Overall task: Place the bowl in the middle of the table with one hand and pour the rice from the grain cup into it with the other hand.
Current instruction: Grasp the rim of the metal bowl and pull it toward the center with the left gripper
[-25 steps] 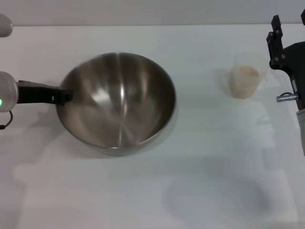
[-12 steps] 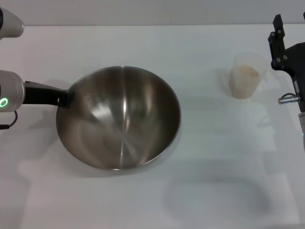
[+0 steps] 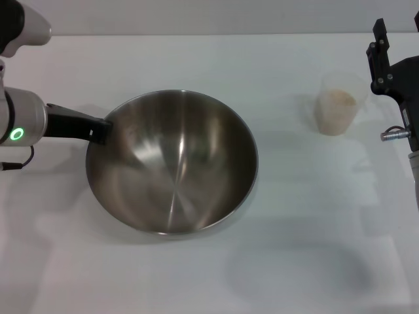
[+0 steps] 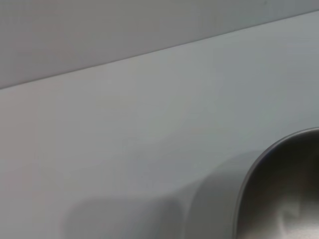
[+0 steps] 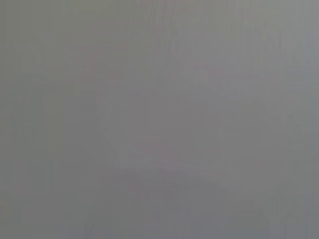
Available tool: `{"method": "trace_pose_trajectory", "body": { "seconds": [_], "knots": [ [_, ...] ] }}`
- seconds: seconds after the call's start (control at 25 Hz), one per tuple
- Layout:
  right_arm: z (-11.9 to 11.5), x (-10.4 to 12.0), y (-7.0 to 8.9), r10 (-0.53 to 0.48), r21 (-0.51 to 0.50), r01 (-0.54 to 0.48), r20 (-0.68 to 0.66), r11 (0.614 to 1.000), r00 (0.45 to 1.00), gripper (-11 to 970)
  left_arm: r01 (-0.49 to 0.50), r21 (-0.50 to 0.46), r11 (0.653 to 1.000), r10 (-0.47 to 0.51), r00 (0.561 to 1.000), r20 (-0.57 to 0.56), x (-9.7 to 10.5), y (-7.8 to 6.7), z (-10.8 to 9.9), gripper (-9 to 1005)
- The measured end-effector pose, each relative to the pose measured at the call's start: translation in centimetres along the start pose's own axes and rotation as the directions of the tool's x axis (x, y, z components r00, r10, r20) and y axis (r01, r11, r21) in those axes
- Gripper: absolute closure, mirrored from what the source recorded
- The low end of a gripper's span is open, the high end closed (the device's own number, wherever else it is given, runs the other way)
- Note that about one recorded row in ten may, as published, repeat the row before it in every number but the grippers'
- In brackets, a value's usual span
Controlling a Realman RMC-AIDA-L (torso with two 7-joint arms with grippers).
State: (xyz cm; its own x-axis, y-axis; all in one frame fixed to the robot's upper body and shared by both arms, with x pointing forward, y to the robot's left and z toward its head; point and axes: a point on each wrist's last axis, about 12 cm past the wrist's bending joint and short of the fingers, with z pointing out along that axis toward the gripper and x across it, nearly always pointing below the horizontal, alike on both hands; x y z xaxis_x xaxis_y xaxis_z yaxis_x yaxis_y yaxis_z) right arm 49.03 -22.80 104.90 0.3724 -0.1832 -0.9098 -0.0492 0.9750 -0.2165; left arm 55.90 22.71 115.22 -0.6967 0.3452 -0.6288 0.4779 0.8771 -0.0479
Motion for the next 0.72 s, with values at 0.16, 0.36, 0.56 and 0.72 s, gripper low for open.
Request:
{"method": "trace_pose_trajectory", "body": {
  "seconds": [0.16,0.36,0.56,0.72],
  "knots": [
    [0.0,0.0,0.0,0.0,0.0,0.0,-0.001,1.0,1.0,424,-0.019,0.0,1.0,0.019,1.0,0.006,-0.6,-0.3,0.0,947],
    [0.0,0.0,0.0,0.001,-0.001,-0.001,-0.003,1.0,1.0,424,-0.047,0.003,0.999,0.047,0.999,0.026,-1.7,-0.6,-0.1,947],
    [0.0,0.0,0.1,0.002,-0.004,-0.002,-0.002,1.0,1.0,424,-0.087,0.013,0.996,0.086,0.995,0.055,-3.0,-0.8,-0.2,948],
    [0.0,0.0,0.1,0.003,-0.003,-0.003,-0.002,1.0,1.0,424,-0.11,0.047,0.993,0.106,0.991,0.085,-3.9,-1.4,-0.4,950]
  ]
}}
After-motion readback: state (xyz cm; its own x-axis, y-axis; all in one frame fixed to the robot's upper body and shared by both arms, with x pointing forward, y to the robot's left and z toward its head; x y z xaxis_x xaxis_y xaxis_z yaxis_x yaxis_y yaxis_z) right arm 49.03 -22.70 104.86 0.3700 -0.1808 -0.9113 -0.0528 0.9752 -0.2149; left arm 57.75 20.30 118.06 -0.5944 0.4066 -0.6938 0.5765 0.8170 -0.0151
